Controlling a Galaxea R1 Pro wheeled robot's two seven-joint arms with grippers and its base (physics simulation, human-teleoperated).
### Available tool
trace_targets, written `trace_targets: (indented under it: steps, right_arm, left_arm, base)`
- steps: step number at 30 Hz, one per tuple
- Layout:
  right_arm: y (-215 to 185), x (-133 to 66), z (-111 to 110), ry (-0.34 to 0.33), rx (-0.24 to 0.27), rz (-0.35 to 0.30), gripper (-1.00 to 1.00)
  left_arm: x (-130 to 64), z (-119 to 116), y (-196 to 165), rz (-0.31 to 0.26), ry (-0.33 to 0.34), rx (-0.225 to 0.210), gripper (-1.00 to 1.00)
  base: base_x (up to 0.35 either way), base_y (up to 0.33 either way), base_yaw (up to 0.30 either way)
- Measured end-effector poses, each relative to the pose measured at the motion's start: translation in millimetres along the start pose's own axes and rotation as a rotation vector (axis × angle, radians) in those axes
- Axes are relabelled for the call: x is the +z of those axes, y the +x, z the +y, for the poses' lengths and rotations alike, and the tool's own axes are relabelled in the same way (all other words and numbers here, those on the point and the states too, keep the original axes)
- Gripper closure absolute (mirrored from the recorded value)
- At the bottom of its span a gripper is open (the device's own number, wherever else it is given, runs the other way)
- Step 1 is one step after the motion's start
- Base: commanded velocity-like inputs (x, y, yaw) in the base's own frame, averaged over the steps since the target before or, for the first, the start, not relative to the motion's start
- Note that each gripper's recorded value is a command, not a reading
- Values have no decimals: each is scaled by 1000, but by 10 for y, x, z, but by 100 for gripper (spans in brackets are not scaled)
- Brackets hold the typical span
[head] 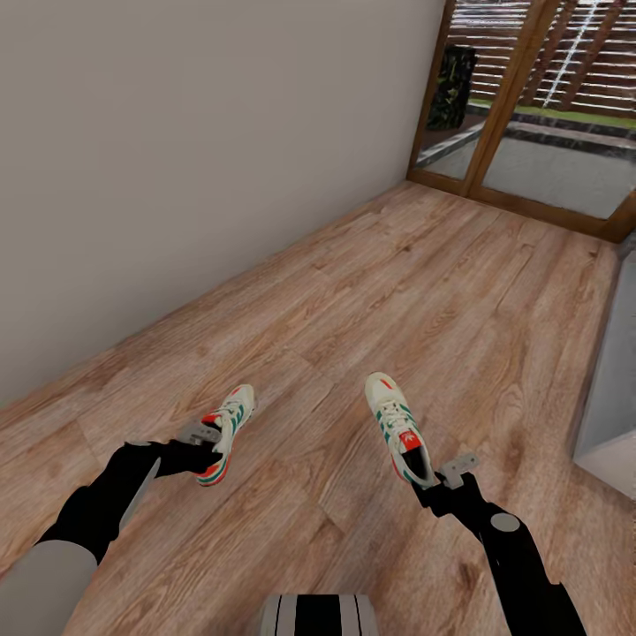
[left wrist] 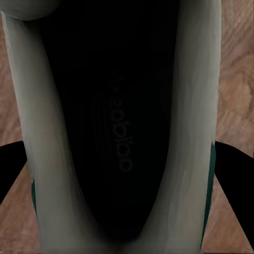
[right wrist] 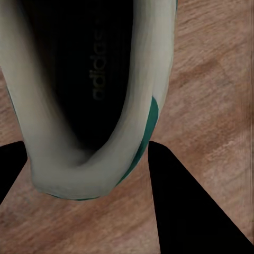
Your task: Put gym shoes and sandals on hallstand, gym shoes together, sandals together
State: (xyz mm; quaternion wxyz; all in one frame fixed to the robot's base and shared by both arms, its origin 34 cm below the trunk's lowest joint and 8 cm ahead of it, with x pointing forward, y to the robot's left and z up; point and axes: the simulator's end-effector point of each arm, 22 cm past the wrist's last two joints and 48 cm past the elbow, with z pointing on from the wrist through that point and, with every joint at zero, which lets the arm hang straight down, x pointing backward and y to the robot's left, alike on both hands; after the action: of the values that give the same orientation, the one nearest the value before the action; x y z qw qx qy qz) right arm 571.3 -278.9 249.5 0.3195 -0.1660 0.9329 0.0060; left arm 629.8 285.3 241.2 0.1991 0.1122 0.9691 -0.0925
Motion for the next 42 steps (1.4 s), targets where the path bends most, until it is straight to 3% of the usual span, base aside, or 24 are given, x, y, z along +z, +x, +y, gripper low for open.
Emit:
trace_targets:
  steps: [2, 6, 10, 14, 15, 16, 19, 25, 32, 42]
  right_arm:
    - [-28, 6, 47, -11, -21, -50, 100]
    - [50, -28, 98, -22, -29, -86, 100]
    - [308, -119, -7, 4, 18, -96, 100]
    - [531, -221, -66, 24, 61, -98, 100]
    - [807, -293, -107, 45, 102, -106, 100]
    - [931, -332, -84, 48, 113, -112, 100]
    - [1073, -388, -11, 47, 140, -138, 100]
    - [1171, -469, 159, 41, 167, -200, 100]
    - [1245, -579, 74, 109, 199, -221, 100]
    - [1238, -678, 44, 147, 224, -238, 100]
  left_arm:
    - [21, 80, 269, -5, -38, -9, 100]
    - [12, 204, 401, -84, -79, -16, 100]
    - [37, 419, 746, -120, -148, -57, 100]
    - [48, 466, 994, -137, -171, -84, 100]
    - [59, 523, 1185, -177, -197, -125, 100]
    - [67, 538, 1420, -162, -213, -144, 100]
    - [4, 611, 1556, -190, -255, -177, 100]
    - [-155, 721, 1798, -234, -332, -201, 100]
    - [-305, 575, 2102, -279, -360, -226, 100]
    - [-442, 548, 2027, -325, -398, -252, 100]
  base:
    - [0, 0, -103]
    - [0, 0, -94]
    - [0, 0, -76]
    - [0, 0, -60]
    - [0, 0, -26]
    - [0, 0, -21]
    - [0, 0, -12]
    - [0, 0, -4]
    - [0, 0, 0]
    - [0, 0, 0]
